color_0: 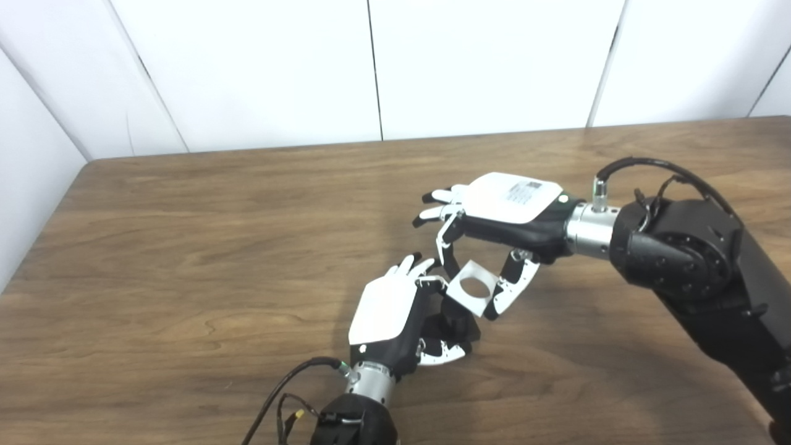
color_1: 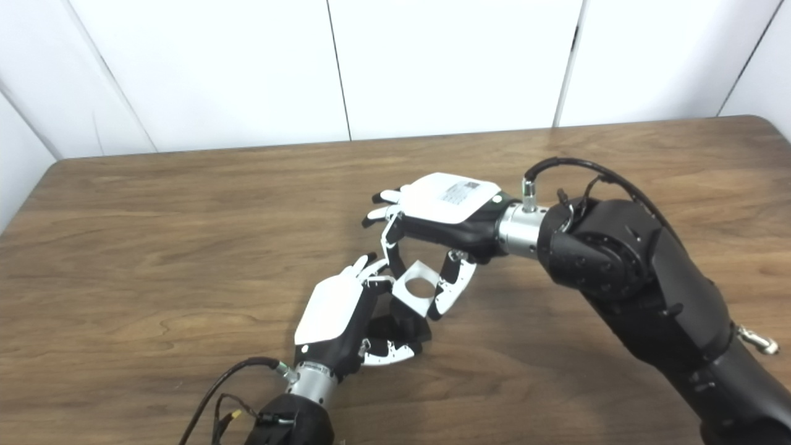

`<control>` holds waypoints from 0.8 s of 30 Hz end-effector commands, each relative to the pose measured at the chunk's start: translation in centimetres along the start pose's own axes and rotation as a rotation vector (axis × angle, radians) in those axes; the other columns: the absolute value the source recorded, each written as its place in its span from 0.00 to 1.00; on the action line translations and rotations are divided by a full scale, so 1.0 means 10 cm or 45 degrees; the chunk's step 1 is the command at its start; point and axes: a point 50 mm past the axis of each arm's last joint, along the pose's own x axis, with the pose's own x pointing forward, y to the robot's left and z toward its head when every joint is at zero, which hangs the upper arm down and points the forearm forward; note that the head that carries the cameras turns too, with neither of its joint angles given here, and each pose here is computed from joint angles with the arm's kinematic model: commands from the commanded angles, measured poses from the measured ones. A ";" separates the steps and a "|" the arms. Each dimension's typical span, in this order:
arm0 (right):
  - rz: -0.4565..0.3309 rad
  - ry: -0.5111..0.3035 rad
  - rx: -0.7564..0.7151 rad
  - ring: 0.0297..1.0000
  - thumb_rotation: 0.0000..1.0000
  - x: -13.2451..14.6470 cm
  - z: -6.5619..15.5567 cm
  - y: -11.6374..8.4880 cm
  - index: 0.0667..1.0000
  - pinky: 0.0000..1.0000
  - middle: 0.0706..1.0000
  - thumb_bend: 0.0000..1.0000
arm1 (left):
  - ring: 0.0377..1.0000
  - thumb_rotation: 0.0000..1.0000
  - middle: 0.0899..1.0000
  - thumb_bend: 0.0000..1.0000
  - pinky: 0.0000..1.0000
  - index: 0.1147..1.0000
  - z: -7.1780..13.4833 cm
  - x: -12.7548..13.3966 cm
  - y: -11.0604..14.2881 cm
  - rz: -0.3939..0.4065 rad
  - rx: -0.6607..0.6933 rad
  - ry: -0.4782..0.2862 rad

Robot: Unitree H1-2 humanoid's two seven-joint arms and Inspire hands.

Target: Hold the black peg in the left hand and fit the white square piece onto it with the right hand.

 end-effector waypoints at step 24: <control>-0.051 -0.040 -0.042 1.00 0.14 0.07 0.04 0.03 0.45 0.99 0.92 0.52 | 0.98 0.06 0.89 0.52 0.97 0.43 0.10 0.01 0.02 0.022 -0.004 -0.012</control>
